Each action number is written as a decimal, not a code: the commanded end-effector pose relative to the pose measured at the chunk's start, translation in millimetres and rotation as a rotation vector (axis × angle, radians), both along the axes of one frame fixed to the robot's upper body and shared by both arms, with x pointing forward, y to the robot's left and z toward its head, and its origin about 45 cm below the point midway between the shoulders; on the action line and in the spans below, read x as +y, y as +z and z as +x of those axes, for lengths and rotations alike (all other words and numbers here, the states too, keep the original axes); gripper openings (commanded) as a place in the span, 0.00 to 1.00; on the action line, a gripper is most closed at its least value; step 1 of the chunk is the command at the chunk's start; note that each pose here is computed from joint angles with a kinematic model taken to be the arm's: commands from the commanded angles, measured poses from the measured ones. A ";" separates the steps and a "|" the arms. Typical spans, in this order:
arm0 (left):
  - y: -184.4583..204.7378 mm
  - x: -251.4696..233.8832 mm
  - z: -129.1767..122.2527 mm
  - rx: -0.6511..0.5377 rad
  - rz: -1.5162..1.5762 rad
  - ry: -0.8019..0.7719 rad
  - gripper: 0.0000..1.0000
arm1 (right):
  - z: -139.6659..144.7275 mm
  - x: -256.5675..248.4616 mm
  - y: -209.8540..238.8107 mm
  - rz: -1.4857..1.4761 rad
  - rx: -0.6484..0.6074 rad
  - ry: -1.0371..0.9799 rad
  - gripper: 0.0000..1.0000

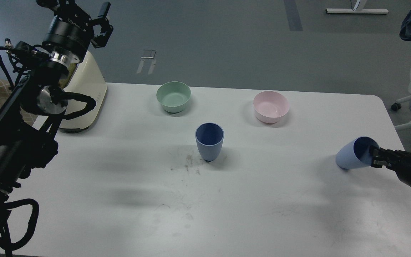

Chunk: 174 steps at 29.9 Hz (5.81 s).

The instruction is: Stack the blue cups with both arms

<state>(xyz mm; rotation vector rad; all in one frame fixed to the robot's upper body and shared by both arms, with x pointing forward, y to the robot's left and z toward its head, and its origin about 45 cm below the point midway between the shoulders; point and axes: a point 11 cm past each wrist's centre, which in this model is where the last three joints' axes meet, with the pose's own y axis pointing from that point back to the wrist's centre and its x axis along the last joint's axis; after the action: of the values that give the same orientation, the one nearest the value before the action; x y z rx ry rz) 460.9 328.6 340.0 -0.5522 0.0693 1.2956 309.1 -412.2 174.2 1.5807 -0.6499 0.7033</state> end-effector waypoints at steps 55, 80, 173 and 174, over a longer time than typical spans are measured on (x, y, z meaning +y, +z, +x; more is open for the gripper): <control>11.0 -3.7 3.1 -0.025 -0.012 -0.004 0.98 | 80.2 310.4 120.0 0.110 -0.197 0.741 0.00; 10.7 -3.3 2.8 -0.024 -0.010 -0.004 0.98 | 66.0 302.7 81.6 0.120 -0.107 0.727 0.00; -3.2 8.2 9.6 0.023 0.003 0.026 0.98 | 175.5 41.7 183.1 1.687 -0.339 -0.329 1.00; -2.6 10.1 10.3 0.023 -0.001 0.033 0.98 | 172.9 36.7 177.9 1.725 -0.334 -0.347 1.00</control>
<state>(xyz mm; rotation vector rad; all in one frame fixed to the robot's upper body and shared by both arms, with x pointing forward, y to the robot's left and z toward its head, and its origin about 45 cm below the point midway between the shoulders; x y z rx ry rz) 470.2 336.7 336.4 -0.5390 0.0810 1.3262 486.7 -362.5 367.4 2.6944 -1.9652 0.0946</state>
